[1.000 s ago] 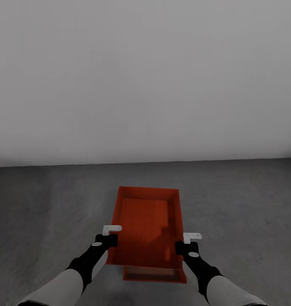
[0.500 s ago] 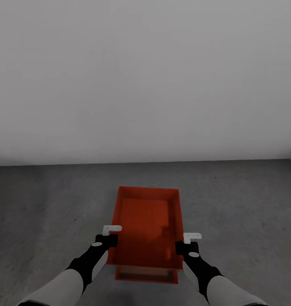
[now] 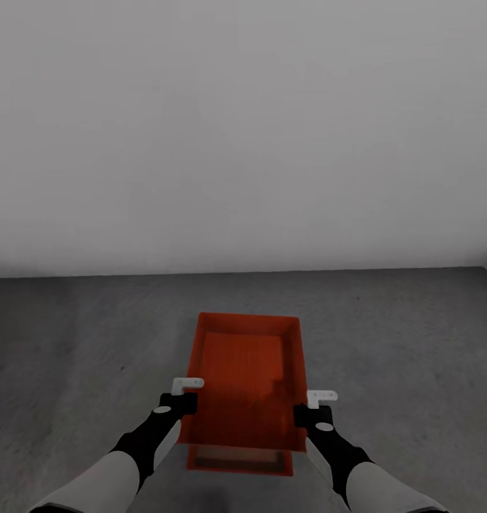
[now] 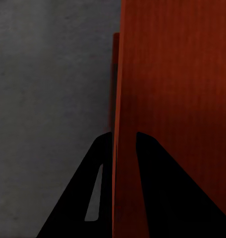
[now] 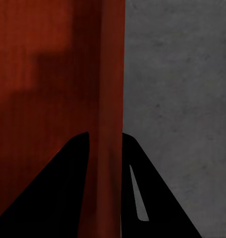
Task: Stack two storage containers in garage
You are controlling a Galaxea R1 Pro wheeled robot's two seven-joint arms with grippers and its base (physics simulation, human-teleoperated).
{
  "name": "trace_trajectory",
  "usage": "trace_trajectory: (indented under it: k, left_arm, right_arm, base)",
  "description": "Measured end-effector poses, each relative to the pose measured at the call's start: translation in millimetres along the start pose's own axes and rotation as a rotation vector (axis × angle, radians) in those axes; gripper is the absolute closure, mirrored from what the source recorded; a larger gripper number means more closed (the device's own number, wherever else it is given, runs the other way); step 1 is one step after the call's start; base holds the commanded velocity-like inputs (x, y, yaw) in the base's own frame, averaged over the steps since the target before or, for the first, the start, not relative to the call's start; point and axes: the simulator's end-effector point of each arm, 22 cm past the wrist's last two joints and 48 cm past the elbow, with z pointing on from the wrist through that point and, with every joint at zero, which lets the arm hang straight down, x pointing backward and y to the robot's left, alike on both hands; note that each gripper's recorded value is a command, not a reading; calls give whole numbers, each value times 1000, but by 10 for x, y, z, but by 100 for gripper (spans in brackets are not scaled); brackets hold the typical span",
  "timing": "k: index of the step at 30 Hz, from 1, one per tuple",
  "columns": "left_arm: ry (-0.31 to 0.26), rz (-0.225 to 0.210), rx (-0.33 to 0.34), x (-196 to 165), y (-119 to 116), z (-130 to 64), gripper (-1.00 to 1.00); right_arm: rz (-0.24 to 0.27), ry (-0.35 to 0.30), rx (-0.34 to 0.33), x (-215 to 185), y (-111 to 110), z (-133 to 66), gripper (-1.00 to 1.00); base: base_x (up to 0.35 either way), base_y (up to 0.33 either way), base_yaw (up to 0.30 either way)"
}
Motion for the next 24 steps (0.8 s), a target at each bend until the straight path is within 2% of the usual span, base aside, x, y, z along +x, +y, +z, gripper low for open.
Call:
trace_trajectory:
  k: [6, 19, 24]
  left_arm:
    - [-1, -1, 0, 3, -4, 0, 100]
    - [-1, -3, 0, 13, -2, 1, 100]
    - [-1, -4, 1, 17, 1, 4, 100]
  right_arm:
    - [-2, -1, 0, -3, -6, 1, 100]
    - [-3, -1, 0, 0, -3, 0, 100]
    - [-4, -1, 0, -2, 0, 2, 100]
  base:
    - [0, -137, 0]
    - [0, -7, 0]
    - [-110, 7, 0]
